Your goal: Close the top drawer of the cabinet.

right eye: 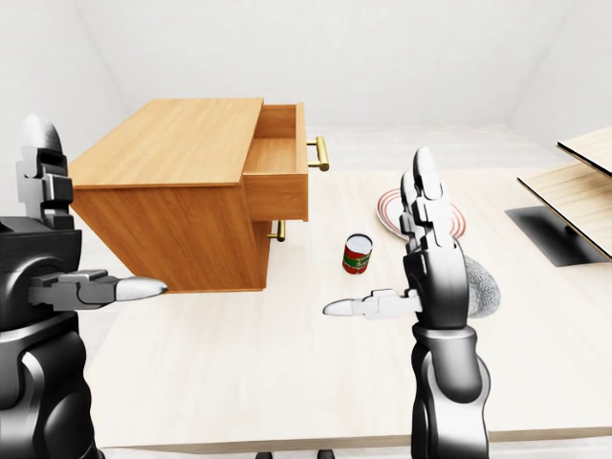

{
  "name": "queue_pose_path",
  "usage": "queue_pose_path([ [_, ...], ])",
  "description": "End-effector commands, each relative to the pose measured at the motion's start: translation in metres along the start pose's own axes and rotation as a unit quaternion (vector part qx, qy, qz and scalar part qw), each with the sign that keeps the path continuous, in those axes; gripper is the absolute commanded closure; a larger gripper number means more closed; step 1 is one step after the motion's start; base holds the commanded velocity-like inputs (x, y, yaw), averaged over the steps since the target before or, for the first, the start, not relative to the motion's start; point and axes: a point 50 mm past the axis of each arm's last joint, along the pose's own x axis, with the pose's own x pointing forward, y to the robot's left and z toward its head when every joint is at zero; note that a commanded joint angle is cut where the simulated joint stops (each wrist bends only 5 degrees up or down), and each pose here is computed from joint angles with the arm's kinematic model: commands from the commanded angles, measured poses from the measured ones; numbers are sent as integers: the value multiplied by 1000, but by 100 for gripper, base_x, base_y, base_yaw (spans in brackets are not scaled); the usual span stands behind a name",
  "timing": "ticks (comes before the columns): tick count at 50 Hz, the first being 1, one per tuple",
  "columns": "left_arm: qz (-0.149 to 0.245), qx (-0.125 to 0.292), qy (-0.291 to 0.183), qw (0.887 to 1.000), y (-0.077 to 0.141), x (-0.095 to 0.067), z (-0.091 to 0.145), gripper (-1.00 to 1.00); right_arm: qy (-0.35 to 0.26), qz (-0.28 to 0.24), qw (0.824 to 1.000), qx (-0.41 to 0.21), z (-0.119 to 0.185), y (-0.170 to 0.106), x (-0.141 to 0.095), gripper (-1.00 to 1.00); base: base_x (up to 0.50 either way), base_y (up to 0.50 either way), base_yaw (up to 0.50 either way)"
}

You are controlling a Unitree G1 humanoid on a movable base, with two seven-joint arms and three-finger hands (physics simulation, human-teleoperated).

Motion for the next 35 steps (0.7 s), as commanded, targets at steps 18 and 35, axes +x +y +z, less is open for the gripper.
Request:
queue_pose_path([
  [18,-7,-9,11,1000,-3,-5,-2,-100,8,-7,1000,27,-14,9,18,-100,0,0,0],
  [35,-9,-17,-3,1000,-6,-3,3,-100,40,-13,998,49,-36,19,35,-100,0,0,0],
])
